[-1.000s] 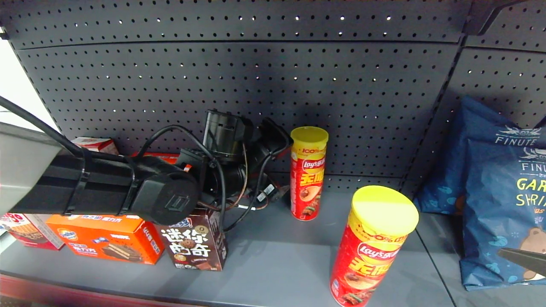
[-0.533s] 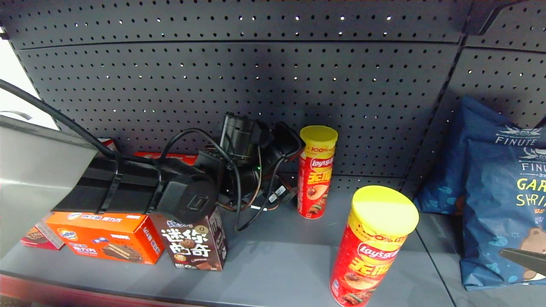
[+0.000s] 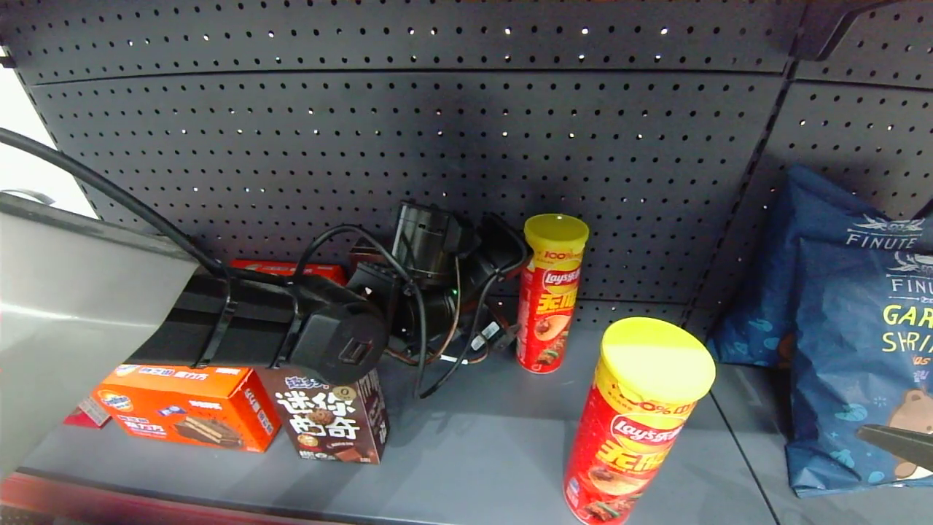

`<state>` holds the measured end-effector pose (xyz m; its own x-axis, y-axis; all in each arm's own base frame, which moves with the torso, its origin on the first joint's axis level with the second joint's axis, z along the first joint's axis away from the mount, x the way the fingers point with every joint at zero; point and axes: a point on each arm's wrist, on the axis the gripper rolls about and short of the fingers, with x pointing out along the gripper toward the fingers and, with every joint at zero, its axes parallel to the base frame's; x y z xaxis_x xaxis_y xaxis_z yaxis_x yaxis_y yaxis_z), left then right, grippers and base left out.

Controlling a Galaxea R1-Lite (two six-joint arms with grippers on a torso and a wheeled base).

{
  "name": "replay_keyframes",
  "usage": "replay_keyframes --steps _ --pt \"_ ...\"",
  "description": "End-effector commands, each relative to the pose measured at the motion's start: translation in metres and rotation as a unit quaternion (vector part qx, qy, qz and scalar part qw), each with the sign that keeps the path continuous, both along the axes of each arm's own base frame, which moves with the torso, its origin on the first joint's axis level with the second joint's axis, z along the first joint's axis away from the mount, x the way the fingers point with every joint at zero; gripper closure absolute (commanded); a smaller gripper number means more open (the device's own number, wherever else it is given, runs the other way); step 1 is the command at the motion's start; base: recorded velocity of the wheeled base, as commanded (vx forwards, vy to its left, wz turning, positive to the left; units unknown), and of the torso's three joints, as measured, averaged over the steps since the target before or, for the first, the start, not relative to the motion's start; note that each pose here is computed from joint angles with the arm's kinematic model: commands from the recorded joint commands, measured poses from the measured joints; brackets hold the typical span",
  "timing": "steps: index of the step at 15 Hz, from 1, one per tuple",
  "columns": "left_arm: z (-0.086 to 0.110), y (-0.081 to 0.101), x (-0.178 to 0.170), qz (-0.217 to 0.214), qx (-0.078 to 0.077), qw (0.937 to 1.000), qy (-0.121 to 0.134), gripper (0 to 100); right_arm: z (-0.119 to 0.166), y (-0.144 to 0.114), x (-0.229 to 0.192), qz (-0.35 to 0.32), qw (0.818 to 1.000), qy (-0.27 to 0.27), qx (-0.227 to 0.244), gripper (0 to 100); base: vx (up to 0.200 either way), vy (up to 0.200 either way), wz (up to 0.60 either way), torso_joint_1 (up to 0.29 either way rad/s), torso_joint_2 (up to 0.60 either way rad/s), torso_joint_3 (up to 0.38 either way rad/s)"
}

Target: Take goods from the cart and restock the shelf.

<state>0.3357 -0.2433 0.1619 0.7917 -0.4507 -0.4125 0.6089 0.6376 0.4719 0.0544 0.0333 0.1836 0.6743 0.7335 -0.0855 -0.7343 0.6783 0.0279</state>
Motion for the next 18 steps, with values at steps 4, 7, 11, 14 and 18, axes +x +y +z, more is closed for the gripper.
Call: replay_keyframes --steps 4,7,11,14,18 --pt "0.007 -0.001 -0.005 0.0 -0.004 1.0 -0.009 0 0.001 -0.001 -0.002 0.002 1.0 -0.004 0.002 0 0.0 0.0 0.0 0.0 0.0 0.0" --pt "0.032 0.008 -0.014 0.006 -0.024 0.9992 -0.03 0 0.002 0.001 0.002 0.004 1.0 0.001 -0.001 0 0.0 0.0 0.0 0.0 0.0 0.0" --pt "0.058 0.019 -0.025 0.01 -0.042 0.9976 -0.054 0 0.001 0.004 0.008 0.006 1.0 0.014 -0.006 0 0.0 0.0 0.0 0.0 0.0 0.0" --pt "0.076 0.027 -0.032 0.017 -0.057 0.9956 -0.072 0 -0.001 0.004 0.008 0.007 1.0 0.019 -0.008 0 0.0 0.0 0.0 0.0 0.0 0.0" --pt "0.113 0.061 -0.052 0.047 -0.084 0.9899 -0.104 0 -0.005 0.005 0.011 0.004 0.999 0.031 -0.013 0 0.0 0.0 0.0 0.0 0.0 0.0"
